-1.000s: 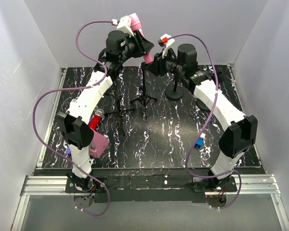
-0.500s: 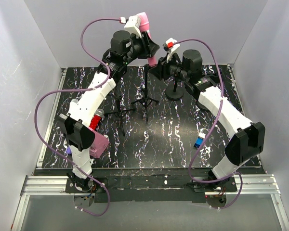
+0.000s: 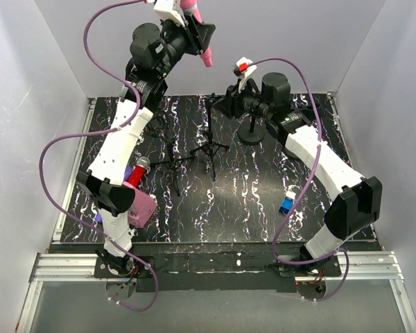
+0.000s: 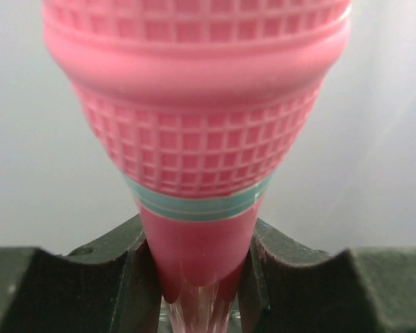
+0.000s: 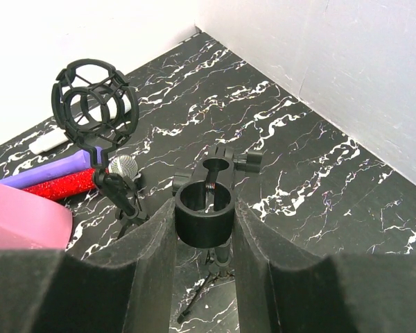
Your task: Remove the microphone from the stand
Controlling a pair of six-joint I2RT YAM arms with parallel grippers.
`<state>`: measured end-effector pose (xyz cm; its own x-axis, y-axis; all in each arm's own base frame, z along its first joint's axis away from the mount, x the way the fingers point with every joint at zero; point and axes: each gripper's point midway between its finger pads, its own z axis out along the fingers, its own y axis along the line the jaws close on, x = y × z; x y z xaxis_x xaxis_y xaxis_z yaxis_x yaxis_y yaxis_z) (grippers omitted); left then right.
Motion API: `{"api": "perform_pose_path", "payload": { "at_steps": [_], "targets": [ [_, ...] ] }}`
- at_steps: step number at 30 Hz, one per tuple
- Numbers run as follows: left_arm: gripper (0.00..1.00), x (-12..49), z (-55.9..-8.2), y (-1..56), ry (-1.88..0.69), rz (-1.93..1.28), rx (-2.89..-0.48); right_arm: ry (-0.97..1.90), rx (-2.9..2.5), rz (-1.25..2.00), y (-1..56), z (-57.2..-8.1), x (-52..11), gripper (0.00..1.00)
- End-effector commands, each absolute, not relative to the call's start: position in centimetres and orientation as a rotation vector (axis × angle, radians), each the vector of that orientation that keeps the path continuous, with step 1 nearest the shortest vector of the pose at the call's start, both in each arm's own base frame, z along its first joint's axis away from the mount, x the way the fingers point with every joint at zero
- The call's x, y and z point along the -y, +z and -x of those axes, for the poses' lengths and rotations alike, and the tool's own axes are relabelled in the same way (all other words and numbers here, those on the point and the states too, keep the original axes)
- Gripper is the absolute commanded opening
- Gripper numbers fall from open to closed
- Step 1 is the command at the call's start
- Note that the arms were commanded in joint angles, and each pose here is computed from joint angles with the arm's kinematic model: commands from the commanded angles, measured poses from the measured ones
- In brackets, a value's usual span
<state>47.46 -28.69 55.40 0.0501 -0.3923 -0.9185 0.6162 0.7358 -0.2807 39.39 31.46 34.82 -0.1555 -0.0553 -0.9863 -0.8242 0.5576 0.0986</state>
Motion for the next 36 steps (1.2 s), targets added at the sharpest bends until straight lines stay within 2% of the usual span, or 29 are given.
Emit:
{"api": "perform_pose_path", "payload": {
  "at_steps": [1, 3, 6, 9, 11, 13, 15, 18, 20, 21, 27, 36],
  "targets": [
    [0.00, 23.6, -43.9, 61.2, -0.405, -0.387, -1.119, 0.850, -1.575, 0.772, 36.7, -37.7, -31.6, 0.46],
    [0.00, 21.3, -43.6, 61.1, -0.168, -0.471, -1.095, 0.848, -1.575, 0.761, 37.0, -37.6, -31.4, 0.54],
    [0.00, 16.6, -43.7, 60.2, 0.216, -0.518, -1.104, 0.842, -1.566, 0.743, 37.6, -37.5, -31.1, 0.58],
    [0.00, 11.6, -44.2, 58.0, 0.612, -0.575, -1.197, 0.842, -1.562, 0.740, 37.9, -37.3, -31.0, 0.59],
    [0.00, 6.7, -45.1, 56.8, 0.862, -0.477, -1.288, 0.842, -1.562, 0.735, 38.1, -37.1, -30.9, 0.60],
    [0.00, 1.6, -45.8, 54.5, 0.952, -0.405, -1.442, 0.840, -1.562, 0.730, 38.0, -37.1, -30.8, 0.60],
    [0.00, -2.7, -45.5, 51.2, 0.957, -0.346, -1.610, 0.845, -1.558, 0.737, 37.9, -36.7, -30.8, 0.61],
    [0.00, -4.8, -44.0, 43.7, 0.982, -0.417, -1.872, 0.835, -1.559, 0.732, 37.9, -36.7, -30.5, 0.64],
    [0.00, -4.8, -42.2, 38.5, 0.947, -0.490, -2.026, 0.821, -1.568, 0.725, 37.9, -36.8, -30.3, 0.79],
    [0.00, -4.9, -41.4, 36.6, 0.916, -0.498, -2.085, 0.814, -1.570, 0.723, 37.9, -36.8, -30.2, 0.81],
    [0.00, -10.4, -37.1, 25.5, 0.673, -0.281, -2.536, 0.806, -1.569, 0.711, 37.7, -36.5, -29.8, 0.86],
    [0.00, -10.3, -33.8, 17.0, 0.432, -0.216, -2.744, 0.799, -1.570, 0.711, 37.6, -36.2, -29.5, 0.88]
  ]
}}
